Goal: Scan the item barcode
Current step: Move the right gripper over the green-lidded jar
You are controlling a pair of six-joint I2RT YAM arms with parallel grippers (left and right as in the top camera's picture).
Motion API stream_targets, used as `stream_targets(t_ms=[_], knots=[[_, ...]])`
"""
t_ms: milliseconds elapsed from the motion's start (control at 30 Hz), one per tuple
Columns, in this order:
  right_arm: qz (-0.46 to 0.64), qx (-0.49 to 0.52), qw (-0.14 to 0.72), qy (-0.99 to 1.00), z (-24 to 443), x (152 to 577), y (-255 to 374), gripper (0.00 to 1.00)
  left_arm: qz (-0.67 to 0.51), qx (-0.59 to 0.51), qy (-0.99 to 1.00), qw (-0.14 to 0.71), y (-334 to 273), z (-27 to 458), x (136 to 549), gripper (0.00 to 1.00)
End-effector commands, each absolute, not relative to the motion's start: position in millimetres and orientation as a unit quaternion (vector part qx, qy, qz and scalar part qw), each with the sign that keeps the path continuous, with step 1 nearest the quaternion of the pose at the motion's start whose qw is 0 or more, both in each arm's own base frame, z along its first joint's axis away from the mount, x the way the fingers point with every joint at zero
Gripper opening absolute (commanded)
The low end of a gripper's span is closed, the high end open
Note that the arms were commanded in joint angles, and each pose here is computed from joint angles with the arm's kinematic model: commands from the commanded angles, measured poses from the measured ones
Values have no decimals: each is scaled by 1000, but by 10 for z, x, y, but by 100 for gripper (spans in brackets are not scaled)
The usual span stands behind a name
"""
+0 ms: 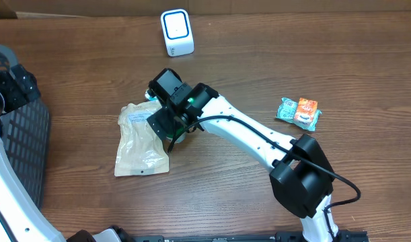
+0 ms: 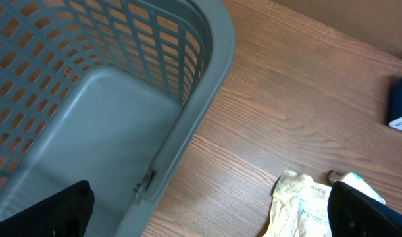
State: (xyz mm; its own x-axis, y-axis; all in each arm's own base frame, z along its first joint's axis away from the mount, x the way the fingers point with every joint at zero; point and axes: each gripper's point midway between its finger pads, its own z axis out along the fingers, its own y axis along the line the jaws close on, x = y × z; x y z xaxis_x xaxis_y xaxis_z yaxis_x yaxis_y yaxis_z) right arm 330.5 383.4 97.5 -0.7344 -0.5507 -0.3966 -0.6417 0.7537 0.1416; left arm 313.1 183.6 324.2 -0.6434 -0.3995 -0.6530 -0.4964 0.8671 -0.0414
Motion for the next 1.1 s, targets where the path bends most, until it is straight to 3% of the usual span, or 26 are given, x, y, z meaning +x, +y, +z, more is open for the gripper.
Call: stream_targets(t_ms=[0,667,867,1067], knots=[[154,-326,155,920,965,3257,3890,93,79,-241,900,355,1840,3351,3130,100],[134,-327,135,926,636,3197,3782,83,79,-241,900,355,1840,3351,3130,99],[130,-326,128,927,569,3194,3769,68,79,-241,900,355,1840,3351,3130,99],[123,-319,124,932,588,3225,3680,63,79,-241,900,355,1840,3351,3130,100]])
